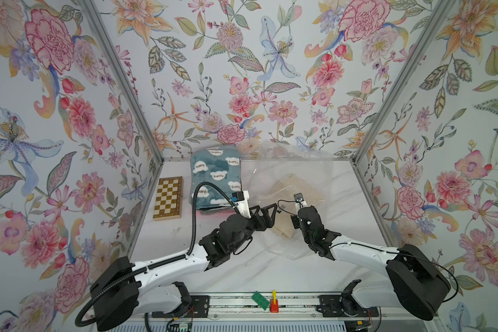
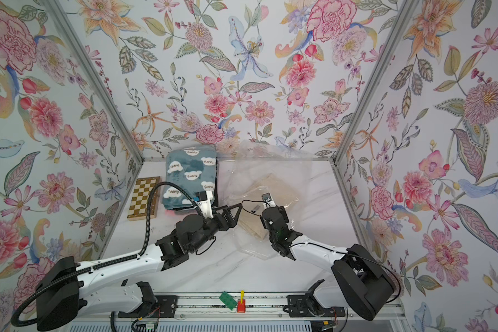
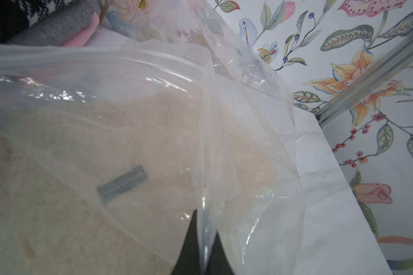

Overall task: Take the blanket out of the vacuum bag
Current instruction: Place the blanket at the center of the board, then take out the blanket from the vacuum bag.

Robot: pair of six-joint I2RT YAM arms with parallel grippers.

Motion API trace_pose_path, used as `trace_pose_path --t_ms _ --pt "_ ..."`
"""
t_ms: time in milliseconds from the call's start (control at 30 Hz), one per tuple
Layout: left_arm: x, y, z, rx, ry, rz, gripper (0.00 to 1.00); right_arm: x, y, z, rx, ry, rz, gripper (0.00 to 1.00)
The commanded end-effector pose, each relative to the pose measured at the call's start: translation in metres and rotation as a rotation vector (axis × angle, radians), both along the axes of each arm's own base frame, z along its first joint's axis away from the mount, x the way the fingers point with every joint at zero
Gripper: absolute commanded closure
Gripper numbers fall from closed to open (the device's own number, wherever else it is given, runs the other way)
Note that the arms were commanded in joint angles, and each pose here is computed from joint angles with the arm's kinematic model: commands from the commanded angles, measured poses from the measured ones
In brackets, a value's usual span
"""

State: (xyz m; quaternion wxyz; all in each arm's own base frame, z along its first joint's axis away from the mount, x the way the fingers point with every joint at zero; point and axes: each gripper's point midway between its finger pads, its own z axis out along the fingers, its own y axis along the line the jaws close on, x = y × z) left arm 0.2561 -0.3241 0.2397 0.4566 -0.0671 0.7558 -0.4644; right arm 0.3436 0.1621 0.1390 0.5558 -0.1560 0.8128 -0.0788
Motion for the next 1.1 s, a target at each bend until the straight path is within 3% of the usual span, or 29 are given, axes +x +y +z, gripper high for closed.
trace_pose_path --t_ms 0,133,300,367,533,700,1067 --pt "-0.009 -0.004 -0.044 -0.160 0.194 0.112 0.07 -0.005 0.011 0.011 0.050 -0.041 0.062 1.00" --pt "-0.016 -0.022 -0.066 -0.267 0.273 0.130 0.07 -0.012 0.017 0.019 0.099 -0.066 0.118 1.00" --pt "-0.022 -0.040 -0.084 -0.307 0.370 0.171 0.09 -0.017 0.020 0.027 0.138 -0.088 0.151 1.00" --pt "-0.022 -0.045 -0.110 -0.290 0.432 0.206 0.09 -0.022 0.024 0.032 0.160 -0.099 0.184 1.00" --pt "-0.020 -0.056 -0.131 -0.411 0.474 0.246 0.19 -0.038 0.031 0.051 0.236 -0.169 0.277 1.00" --pt "-0.014 -0.064 -0.147 -0.438 0.495 0.290 0.21 -0.060 0.038 0.074 0.323 -0.254 0.389 1.00" --pt "-0.016 -0.048 -0.184 -0.433 0.624 0.445 0.22 -0.078 0.048 0.081 0.343 -0.280 0.511 1.00"
